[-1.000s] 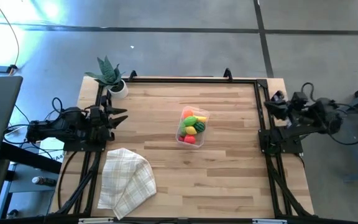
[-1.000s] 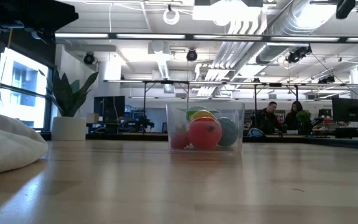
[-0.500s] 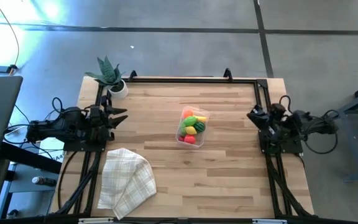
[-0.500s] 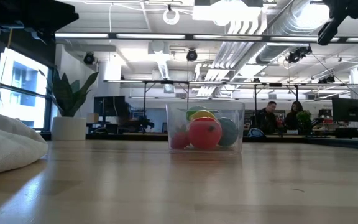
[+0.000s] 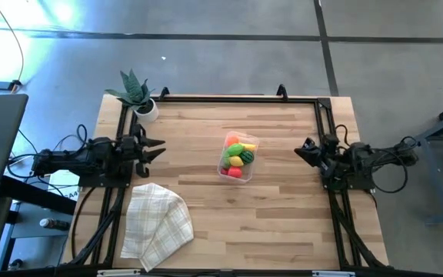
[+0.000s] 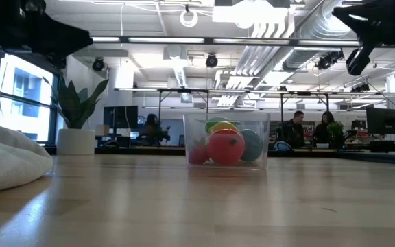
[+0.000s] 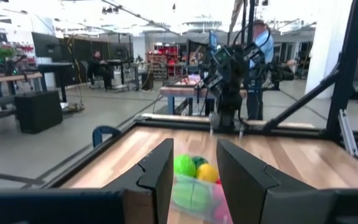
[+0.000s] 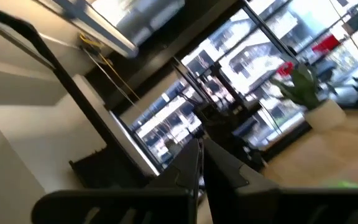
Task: Pick and placing Produce into tupperware
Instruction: Return to Home Position
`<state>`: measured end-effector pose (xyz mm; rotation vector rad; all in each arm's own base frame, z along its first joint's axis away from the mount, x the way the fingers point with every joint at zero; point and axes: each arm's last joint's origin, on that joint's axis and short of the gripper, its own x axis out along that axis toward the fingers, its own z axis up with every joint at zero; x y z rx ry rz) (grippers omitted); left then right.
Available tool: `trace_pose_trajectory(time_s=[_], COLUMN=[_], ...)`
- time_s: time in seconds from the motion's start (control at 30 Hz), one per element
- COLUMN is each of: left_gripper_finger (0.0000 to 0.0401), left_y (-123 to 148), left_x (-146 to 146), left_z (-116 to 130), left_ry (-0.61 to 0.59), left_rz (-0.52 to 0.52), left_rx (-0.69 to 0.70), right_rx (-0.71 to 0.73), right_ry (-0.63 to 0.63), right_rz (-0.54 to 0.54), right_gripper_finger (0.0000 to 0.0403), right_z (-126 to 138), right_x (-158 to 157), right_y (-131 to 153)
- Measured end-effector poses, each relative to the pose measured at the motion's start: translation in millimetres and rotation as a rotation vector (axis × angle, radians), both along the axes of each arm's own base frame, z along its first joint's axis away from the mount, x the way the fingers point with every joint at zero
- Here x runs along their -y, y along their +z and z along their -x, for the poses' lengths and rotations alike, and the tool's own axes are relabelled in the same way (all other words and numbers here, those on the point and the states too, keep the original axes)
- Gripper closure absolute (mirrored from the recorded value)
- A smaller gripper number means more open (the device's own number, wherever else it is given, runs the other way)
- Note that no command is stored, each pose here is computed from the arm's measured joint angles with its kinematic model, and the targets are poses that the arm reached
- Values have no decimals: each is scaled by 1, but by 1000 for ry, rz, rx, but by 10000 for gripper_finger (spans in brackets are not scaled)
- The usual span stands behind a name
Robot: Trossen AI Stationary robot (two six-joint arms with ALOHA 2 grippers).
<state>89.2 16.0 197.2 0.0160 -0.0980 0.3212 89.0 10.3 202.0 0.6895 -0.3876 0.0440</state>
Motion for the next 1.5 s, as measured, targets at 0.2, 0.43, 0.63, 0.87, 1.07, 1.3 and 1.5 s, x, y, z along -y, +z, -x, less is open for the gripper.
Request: trace_pose_trajectory(time_s=[0.2, 0.43, 0.63, 0.87, 1.07, 1.3, 1.5], left_gripper_finger=[288, 288, 288, 288, 288, 288, 288], left_y=[-9, -20, -26, -26, -26, -26, -26], left_x=[0, -1, -1, -1, -1, -1, -1], left_z=[-2, -2, -2, -2, -2, -2, -2], left_ry=[8, 12, 11, 9, 8, 8, 9], left_rz=[-1, 8, -52, -281, -333, -333, -333], left_rx=[-37, -152, -241, -318, -335, -335, -335], right_rx=[-131, -350, -371, -377, -373, -371, -370], right_ry=[-5, -31, -68, -86, -68, -62, -61], right_rz=[35, 197, 373, 452, 366, 336, 331], right_gripper_finger=[392, 392, 392, 392, 392, 392, 392], right_z=[-4, -8, -8, -8, -8, -8, -8], right_x=[-1, -1, -1, -1, -1, -1, -1], right_y=[-12, -32, -32, -32, -32, -32, -32])
